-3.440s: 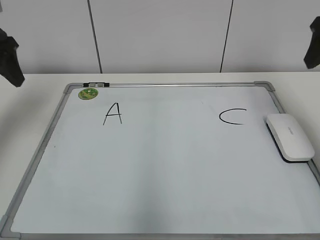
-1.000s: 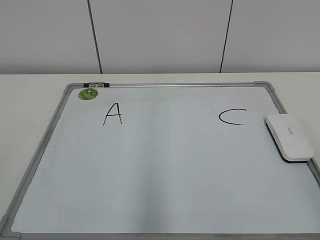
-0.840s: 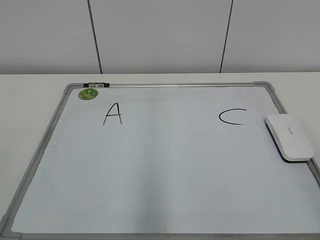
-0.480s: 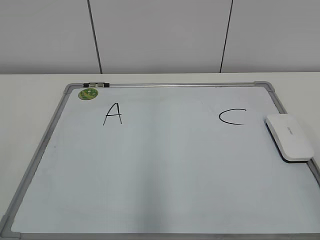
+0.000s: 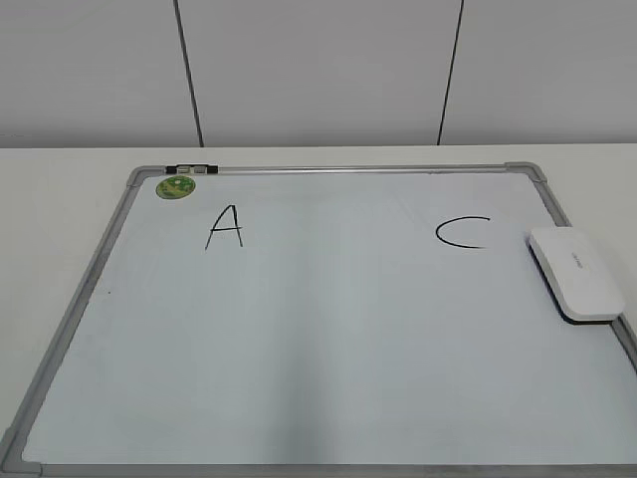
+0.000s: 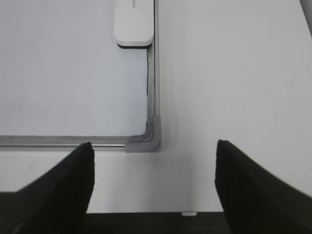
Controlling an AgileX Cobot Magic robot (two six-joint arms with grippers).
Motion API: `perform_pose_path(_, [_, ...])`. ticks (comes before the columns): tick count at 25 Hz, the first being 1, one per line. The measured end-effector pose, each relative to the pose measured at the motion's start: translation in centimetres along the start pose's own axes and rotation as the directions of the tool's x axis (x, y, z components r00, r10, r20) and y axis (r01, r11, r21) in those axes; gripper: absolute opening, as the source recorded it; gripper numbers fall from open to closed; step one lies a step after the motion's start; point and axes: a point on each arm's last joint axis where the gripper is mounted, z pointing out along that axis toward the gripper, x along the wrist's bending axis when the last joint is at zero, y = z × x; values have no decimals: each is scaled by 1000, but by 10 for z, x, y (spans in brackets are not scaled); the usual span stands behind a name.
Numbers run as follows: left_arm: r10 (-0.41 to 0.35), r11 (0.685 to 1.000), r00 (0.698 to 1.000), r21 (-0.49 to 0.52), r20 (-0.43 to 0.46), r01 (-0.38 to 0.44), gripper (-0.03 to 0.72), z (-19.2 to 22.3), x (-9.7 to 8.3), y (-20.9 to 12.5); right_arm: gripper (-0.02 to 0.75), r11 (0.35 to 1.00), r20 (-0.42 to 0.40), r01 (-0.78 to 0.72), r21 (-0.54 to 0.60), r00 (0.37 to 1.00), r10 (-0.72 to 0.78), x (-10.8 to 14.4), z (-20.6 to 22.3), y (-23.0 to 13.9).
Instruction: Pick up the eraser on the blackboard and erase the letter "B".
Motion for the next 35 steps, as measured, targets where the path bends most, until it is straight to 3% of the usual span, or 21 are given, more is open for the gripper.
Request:
perform_pose_path(8, [13,983,1000,-185,-4,-13,417,-23,-2,-17,591,981,22,-14,-194,1000,18,0,-23,-19])
perform_pose_path(35, [11,983,1000,-184,-3,-12,370,-23,-2,-19,591,979,27,-12,-201,999,18,0,-24,-20])
